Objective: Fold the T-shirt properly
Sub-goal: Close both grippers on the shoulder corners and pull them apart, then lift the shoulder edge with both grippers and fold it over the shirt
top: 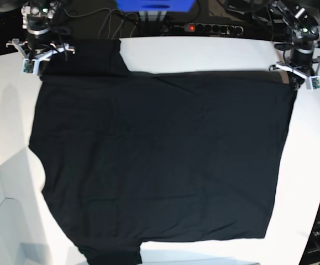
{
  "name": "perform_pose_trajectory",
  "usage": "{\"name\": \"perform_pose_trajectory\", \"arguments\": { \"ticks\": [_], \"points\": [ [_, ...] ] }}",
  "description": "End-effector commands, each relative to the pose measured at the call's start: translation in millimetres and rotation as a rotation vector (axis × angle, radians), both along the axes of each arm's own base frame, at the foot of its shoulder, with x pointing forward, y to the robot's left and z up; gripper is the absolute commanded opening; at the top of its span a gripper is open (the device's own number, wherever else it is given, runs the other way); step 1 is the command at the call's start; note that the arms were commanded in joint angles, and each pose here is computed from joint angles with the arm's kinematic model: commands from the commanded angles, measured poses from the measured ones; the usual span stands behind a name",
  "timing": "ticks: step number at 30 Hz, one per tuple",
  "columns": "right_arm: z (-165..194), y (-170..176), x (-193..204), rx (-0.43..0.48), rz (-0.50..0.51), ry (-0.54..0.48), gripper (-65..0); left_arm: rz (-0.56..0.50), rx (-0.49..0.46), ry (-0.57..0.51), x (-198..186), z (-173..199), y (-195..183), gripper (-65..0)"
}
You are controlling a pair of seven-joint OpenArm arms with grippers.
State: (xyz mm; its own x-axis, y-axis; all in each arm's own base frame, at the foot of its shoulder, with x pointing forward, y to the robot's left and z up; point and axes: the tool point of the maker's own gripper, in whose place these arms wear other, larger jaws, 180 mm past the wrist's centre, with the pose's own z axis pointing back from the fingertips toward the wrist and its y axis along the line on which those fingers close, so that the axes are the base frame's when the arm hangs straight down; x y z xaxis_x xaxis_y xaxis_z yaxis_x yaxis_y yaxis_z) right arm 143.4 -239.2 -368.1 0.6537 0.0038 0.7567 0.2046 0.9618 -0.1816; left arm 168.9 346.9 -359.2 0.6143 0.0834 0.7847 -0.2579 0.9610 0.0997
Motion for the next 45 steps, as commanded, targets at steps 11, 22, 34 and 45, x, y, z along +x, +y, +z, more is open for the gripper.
{"name": "perform_pose_trajectory", "arguments": {
  "ticks": [11, 22, 34, 45],
  "points": [
    [10.6, -4.9, -4.2, -0.032, 0.022, -0.029, -65.0, 0.077, 0.029, -0.049, -20.9, 19.9, 22.4, -65.0],
    [16.2, 12.2, -22.4, -0.004, 0.106, -0.076, -65.0, 0.088, 0.003, 0.003, -41.4, 5.6, 14.5, -65.0],
    [33.9, 17.9, -37.1, -0.021, 0.142, -0.171, -65.0, 0.034, -0.014, 0.051, -55.2, -3.6, 1.8, -65.0],
    [57.1, 44.1, -25.0, 0.137, 0.157, -0.359, -65.0, 0.104, 0.027, -0.008, -50.5, 13.5, 24.7, -65.0]
  ]
}}
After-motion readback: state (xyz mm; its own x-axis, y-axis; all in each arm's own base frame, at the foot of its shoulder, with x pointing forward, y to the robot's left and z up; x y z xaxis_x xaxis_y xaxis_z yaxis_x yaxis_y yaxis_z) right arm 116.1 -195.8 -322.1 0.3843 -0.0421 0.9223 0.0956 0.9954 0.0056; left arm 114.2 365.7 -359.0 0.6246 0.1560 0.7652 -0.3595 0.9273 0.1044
